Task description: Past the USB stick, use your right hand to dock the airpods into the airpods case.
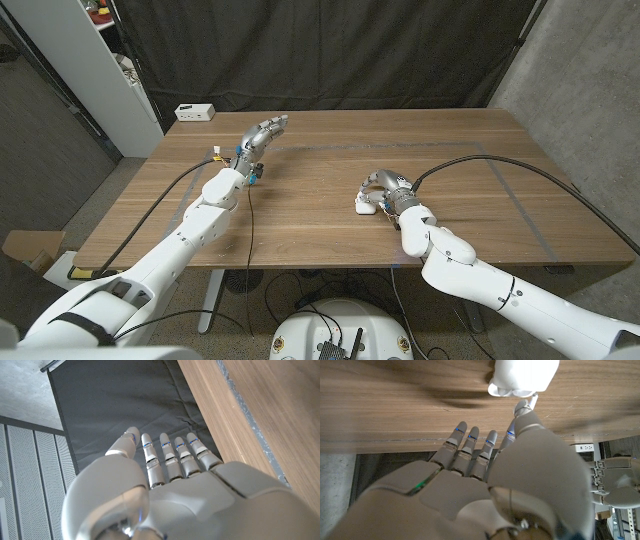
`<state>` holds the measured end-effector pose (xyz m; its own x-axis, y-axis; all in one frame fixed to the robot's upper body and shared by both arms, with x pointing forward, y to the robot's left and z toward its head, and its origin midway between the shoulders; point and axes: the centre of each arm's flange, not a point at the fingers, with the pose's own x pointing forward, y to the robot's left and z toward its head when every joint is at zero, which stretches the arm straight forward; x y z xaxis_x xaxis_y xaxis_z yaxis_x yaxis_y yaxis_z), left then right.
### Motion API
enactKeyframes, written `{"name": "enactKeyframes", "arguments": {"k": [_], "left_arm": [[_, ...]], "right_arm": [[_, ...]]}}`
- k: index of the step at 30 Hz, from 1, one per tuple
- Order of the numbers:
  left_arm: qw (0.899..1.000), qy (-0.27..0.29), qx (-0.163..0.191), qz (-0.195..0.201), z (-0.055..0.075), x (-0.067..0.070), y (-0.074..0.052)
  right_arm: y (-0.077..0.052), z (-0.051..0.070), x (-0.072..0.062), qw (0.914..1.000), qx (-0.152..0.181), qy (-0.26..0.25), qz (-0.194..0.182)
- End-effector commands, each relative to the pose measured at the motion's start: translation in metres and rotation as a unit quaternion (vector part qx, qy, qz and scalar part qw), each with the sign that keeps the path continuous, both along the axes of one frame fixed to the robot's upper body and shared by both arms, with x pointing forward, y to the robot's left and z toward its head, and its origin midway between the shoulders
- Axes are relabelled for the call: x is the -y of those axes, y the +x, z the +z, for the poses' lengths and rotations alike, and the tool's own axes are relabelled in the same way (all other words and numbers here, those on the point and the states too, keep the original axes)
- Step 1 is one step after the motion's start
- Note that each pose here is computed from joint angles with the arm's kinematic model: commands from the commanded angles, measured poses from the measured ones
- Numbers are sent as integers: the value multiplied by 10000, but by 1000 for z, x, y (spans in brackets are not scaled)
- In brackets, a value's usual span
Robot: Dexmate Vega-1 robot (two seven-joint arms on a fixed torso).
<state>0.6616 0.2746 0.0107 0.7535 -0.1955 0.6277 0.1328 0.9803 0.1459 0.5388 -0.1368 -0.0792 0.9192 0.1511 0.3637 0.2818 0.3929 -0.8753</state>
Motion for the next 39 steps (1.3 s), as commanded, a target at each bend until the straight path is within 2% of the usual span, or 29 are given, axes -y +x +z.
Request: {"name": "enactKeyframes", "arguments": {"k": [1, 8, 18, 30, 39], "left_arm": [[10000, -36, -14, -40, -4, 0, 2], [10000, -34, -21, -31, -4, 0, 1], [10000, -16, -32, -28, -2, 2, 2], [10000, -13, -31, -37, -1, 7, 2], [10000, -15, -60, -31, -2, 9, 3]], "right_arm": [[-2, -7, -2, 10000, 5, 42, -10], [4, -13, -1, 10000, 24, 31, -41], [6, -13, 3, 9999, 47, 91, -57], [-7, -15, 4, 9999, -78, 149, 20], [-8, -14, 3, 9998, -78, 168, 83]]}}
